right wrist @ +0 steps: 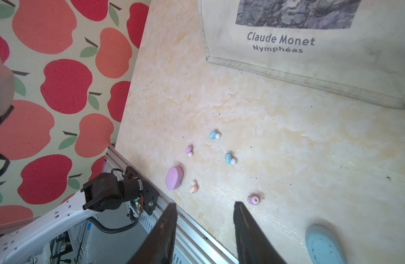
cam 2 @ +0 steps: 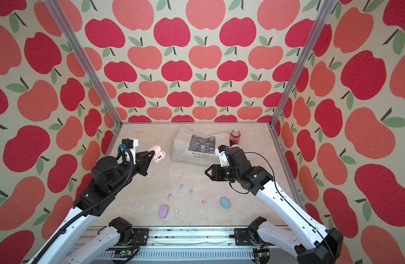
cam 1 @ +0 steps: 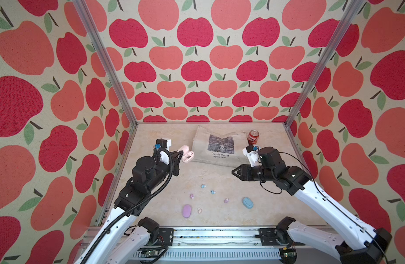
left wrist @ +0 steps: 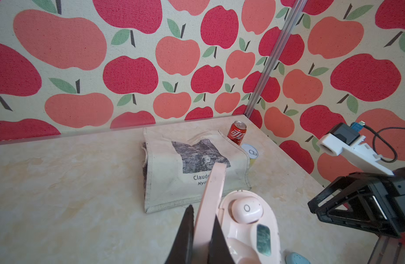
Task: Insert wireless bluetooth earbuds into charging case
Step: Pick up the wireless bluetooth earbud from the bottom-center of the table.
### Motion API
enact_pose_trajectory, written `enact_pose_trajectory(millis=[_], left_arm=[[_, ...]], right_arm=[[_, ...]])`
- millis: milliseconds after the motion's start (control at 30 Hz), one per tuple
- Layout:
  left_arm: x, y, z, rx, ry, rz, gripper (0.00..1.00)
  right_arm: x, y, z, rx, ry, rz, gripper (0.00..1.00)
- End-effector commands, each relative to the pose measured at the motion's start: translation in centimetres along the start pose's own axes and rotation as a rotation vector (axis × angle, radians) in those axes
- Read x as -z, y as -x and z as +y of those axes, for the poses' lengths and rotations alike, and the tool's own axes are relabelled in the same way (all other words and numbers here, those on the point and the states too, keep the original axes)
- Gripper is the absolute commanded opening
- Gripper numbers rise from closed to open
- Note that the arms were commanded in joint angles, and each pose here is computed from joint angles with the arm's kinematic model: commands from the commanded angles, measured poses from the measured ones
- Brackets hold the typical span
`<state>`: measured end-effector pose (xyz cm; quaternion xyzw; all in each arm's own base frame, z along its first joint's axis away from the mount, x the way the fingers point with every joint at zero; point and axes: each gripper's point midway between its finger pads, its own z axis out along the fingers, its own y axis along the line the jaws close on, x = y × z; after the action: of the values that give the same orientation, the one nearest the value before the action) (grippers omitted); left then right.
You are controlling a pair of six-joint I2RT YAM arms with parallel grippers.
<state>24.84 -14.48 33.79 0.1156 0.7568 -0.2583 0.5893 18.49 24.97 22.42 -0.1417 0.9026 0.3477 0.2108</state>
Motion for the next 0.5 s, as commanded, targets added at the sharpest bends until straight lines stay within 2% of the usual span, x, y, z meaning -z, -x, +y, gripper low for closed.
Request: enact_pose_trajectory(millis=[0,200,333,467], left_arm=[[1.2,-0.7,0.3,0.022,0.014,0.036,0.00],[3.5,0.2,0.4,-0.036,0.023,-0.073,0.00],[5.0,0.0,0.8,-0.057,0.045,-0.107,0.00],[6.4,-0.1,1.5,-0.067,0.079,-0.158,0.00]], right_arm=[[-2.4,-2.2,0.1,0.117,-0.069,0.097,0.46],[-7.0,-4.8,2.5,0.446,-0.108,0.219,0.48],[-9.4,-5.9,4.7,0.623,-0.085,0.285,0.50],[-12.4,-9.0,8.0,0.900,-0.029,0.358,0.53]])
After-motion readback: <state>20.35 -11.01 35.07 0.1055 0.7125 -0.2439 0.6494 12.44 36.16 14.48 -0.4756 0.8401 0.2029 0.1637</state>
